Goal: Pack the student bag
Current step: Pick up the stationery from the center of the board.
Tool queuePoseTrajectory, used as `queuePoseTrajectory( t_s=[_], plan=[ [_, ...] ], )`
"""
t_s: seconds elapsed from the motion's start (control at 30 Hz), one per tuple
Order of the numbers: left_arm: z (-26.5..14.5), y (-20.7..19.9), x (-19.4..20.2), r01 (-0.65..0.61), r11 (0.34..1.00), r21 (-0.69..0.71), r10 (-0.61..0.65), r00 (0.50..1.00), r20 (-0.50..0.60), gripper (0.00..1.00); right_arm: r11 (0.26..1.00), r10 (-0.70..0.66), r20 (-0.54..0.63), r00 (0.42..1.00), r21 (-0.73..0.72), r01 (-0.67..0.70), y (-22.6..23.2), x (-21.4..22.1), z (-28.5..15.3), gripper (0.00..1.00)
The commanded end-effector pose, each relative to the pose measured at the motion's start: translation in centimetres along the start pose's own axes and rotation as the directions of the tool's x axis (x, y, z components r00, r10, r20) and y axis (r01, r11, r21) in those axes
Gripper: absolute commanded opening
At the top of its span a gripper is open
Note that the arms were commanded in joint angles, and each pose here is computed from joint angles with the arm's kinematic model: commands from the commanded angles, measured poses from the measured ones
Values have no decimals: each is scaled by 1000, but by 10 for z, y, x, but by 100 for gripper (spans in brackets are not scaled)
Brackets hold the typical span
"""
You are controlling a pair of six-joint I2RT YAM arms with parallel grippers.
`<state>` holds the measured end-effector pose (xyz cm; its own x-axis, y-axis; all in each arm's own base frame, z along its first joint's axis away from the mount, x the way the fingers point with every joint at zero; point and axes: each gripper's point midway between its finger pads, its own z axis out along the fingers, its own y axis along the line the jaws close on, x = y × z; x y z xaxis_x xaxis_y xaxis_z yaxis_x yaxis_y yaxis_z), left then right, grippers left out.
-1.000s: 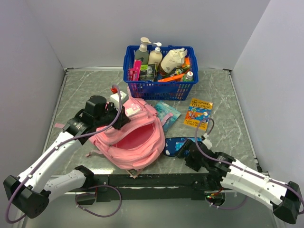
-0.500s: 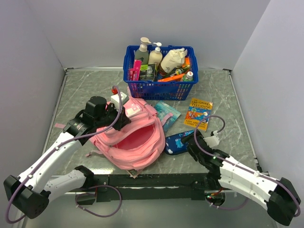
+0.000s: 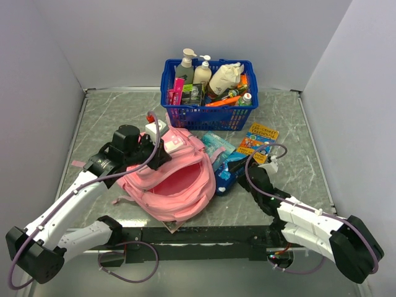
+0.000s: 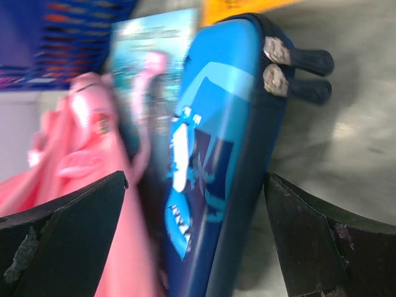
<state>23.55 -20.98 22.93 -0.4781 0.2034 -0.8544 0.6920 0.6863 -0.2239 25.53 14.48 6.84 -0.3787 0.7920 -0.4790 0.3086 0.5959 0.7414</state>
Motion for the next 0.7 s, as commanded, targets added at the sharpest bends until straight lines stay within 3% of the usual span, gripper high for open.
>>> queuePoseTrajectory(
  t_s=[0.0, 0.23, 0.53, 0.67],
  plan=[
    [3, 11, -40, -53, 998, -45, 59, 988, 142, 1, 971, 12, 35, 999, -239, -3, 70, -20, -7, 100],
    [5, 11, -38, -54, 998, -42, 60, 988, 145, 1, 983, -88, -42, 995, -167, 79, 56, -2, 4, 100],
    [7, 11, -37, -51, 998, -35, 56, 988, 146, 1, 962, -162, -142, 976, -243, 125, 69, 27, 22, 100],
    [7, 11, -36, -49, 998, -35, 54, 988, 143, 1, 961, -189, -144, 971, -229, 153, 67, 28, 25, 80]
  ],
)
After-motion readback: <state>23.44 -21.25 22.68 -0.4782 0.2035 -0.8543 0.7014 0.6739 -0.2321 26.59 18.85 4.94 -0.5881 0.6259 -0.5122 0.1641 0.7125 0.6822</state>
